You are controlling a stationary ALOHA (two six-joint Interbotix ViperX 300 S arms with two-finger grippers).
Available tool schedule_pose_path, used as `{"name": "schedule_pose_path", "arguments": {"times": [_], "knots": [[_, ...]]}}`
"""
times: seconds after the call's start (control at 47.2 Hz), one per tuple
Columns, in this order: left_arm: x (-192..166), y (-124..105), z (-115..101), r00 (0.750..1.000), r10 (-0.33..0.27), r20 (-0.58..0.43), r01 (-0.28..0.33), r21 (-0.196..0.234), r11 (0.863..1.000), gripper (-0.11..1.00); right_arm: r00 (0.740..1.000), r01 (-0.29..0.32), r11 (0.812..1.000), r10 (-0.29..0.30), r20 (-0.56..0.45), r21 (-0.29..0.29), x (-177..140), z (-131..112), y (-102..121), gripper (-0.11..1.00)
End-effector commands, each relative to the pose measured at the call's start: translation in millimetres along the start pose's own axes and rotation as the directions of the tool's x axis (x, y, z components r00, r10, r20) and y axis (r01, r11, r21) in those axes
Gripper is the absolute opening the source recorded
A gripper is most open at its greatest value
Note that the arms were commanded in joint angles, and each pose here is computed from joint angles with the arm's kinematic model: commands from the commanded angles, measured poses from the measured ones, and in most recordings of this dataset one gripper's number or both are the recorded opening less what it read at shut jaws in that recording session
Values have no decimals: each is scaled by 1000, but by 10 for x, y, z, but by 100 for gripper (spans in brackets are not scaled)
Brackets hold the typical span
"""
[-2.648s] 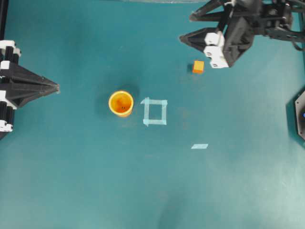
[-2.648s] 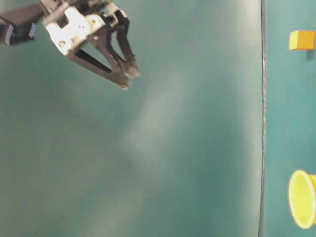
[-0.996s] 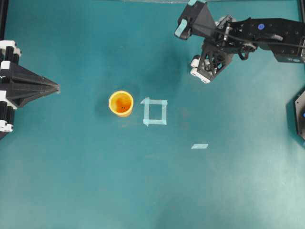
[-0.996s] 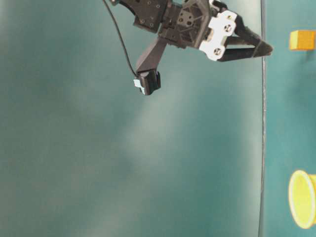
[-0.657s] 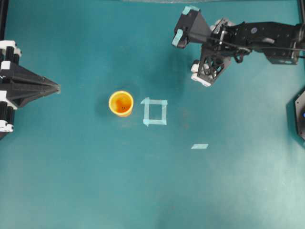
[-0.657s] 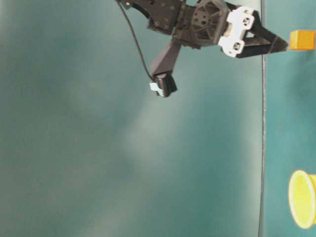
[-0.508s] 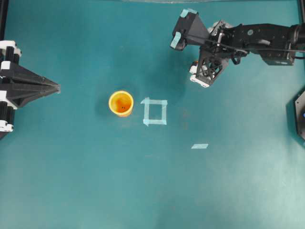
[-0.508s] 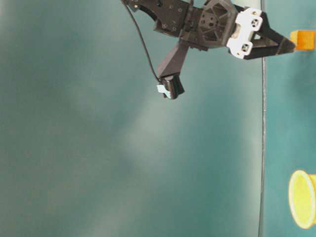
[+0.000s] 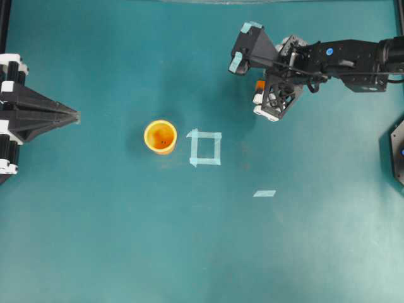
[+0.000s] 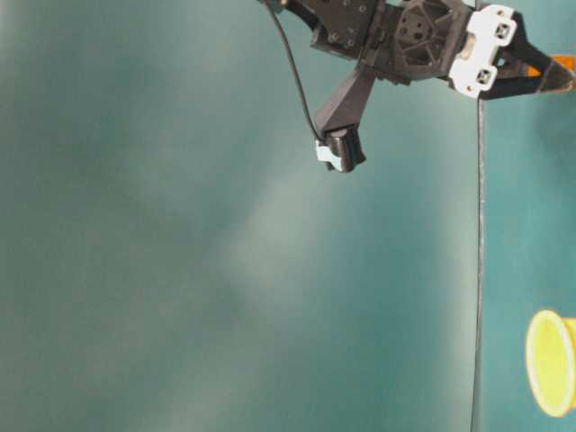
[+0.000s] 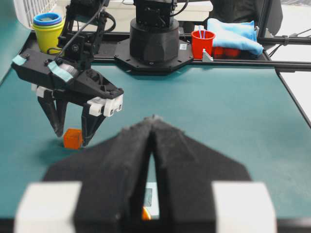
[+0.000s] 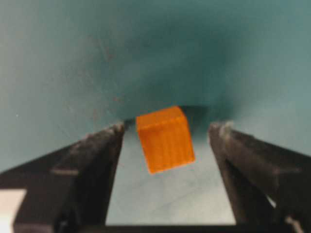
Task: Lift the orange block with right arm.
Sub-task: 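Lower the right gripper around the orange cube and close it, then raise the right gripper holding the orange cube off the table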
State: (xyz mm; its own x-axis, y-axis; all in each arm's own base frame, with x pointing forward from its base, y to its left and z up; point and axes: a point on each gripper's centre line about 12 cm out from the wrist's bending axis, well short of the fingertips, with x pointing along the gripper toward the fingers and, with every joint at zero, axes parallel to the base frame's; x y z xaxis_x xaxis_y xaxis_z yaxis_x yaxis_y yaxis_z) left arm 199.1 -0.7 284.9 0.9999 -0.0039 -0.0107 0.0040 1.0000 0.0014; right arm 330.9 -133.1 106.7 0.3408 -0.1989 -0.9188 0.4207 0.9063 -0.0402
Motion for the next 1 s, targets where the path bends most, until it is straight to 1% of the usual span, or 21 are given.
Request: {"name": "schedule_pose_path", "arguments": {"times": [0.0, 0.254, 0.381, 0.593, 0.784, 0.847, 0.974], "knots": [[31, -3, 108, 1000, -2, 25, 2, 3, 1000, 1, 999, 0, 1000, 0, 38, 5, -42, 59, -31, 68], [31, -3, 108, 1000, -2, 25, 2, 3, 1000, 1, 999, 5, 1000, -6, 53, 28, -27, 55, -114, 68], [31, 6, 106, 1000, 3, 23, -3, 1, 1000, 1, 998, 5, 1000, -7, 59, 30, -27, 62, -124, 66], [30, 15, 108, 1000, 7, 25, -7, 3, 1000, 1, 998, 3, 999, -5, 59, 34, -23, 53, -117, 58], [31, 15, 112, 1000, 7, 25, -7, 1, 1000, 1, 998, 2, 999, -5, 59, 45, -23, 53, -117, 48], [31, 16, 104, 1000, 8, 21, -8, 0, 1000, 1, 998, 1, 999, -4, 59, 46, -23, 53, -116, 43], [31, 15, 93, 1000, 7, 12, -7, 1, 1000, 1, 998, 1, 999, -4, 62, 49, -36, 74, -116, 40]]}}
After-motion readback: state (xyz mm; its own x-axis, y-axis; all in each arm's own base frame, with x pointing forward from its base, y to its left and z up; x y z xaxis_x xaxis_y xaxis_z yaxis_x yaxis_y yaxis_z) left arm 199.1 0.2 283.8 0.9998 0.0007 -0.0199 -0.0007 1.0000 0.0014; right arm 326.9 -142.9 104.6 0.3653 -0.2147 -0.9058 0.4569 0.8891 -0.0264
